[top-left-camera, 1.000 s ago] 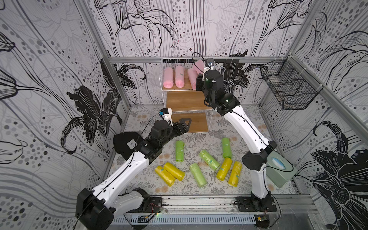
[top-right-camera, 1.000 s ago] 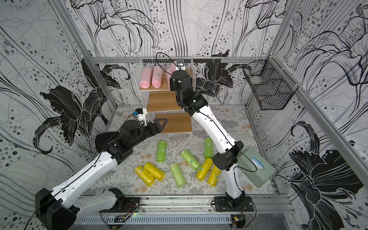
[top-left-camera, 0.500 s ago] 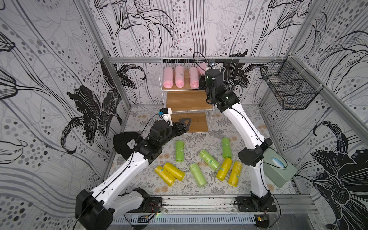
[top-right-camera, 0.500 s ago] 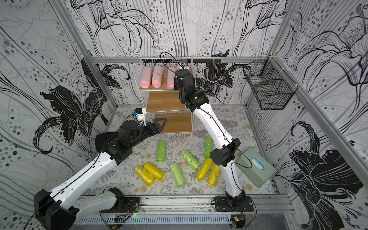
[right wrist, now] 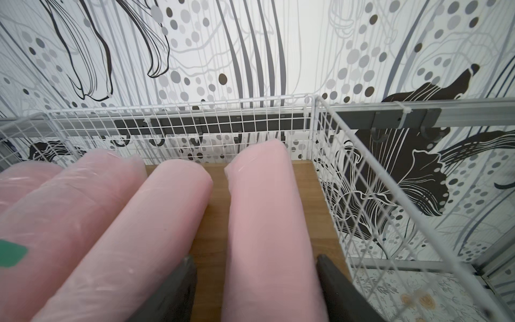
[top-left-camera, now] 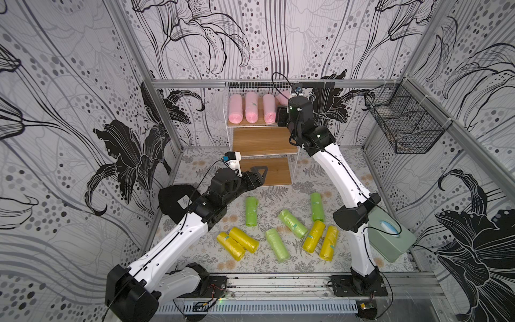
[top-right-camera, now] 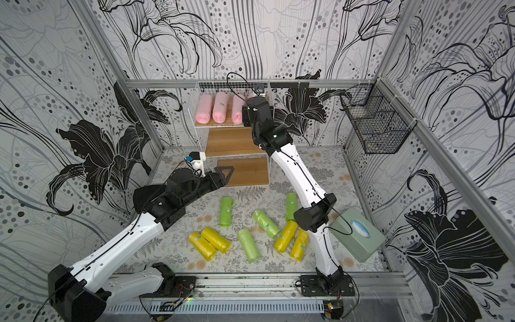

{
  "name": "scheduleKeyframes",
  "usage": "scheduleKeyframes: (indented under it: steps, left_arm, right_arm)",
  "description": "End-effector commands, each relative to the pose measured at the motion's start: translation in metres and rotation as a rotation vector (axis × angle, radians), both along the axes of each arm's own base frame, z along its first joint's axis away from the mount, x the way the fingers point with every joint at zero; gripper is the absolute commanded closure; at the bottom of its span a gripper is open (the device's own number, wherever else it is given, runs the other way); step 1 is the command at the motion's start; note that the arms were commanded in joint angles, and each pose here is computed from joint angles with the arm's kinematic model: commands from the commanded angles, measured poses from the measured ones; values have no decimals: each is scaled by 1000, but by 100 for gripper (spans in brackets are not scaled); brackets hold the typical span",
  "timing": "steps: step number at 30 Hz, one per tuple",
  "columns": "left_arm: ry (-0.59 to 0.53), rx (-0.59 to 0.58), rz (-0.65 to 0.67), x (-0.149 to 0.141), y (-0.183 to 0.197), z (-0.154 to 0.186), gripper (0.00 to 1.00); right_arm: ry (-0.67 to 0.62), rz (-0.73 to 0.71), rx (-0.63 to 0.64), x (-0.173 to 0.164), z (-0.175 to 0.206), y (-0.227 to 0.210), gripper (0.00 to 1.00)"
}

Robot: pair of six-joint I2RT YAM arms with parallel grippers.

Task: Sort the rolls of trash bags by color and place them on the shelf
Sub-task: Place the roll of trash bags on the shelf.

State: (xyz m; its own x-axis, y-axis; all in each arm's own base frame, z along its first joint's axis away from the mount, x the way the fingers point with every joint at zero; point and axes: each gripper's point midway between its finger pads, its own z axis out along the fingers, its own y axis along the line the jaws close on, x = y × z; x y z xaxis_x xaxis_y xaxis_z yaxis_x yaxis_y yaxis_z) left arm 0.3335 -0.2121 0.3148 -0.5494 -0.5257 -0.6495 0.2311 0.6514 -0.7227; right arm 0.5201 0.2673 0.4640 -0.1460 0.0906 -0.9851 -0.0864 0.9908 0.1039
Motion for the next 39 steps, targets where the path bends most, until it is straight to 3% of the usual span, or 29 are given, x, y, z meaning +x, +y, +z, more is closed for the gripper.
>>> scheduleKeyframes:
  steps: [1,21,30,35,39]
  left_arm:
    - [-12,17,-15,0,-2,-2,14]
    - [11,59,2,0,4,-17,12]
    - [128,216,-15,-1,10,-70,12]
    - [256,306,-29,-10,20,-117,13]
    - [350,372,-24,-19,29,-149,14]
  right_arm:
    - [-34,21,58,-11,24,-5,25]
    - [-44,118,93,-51,54,-15,20]
    - [-17,279,89,-107,68,-22,20]
    - [44,314,3,-155,43,-49,20]
    - [183,340,-91,-188,-16,-61,20]
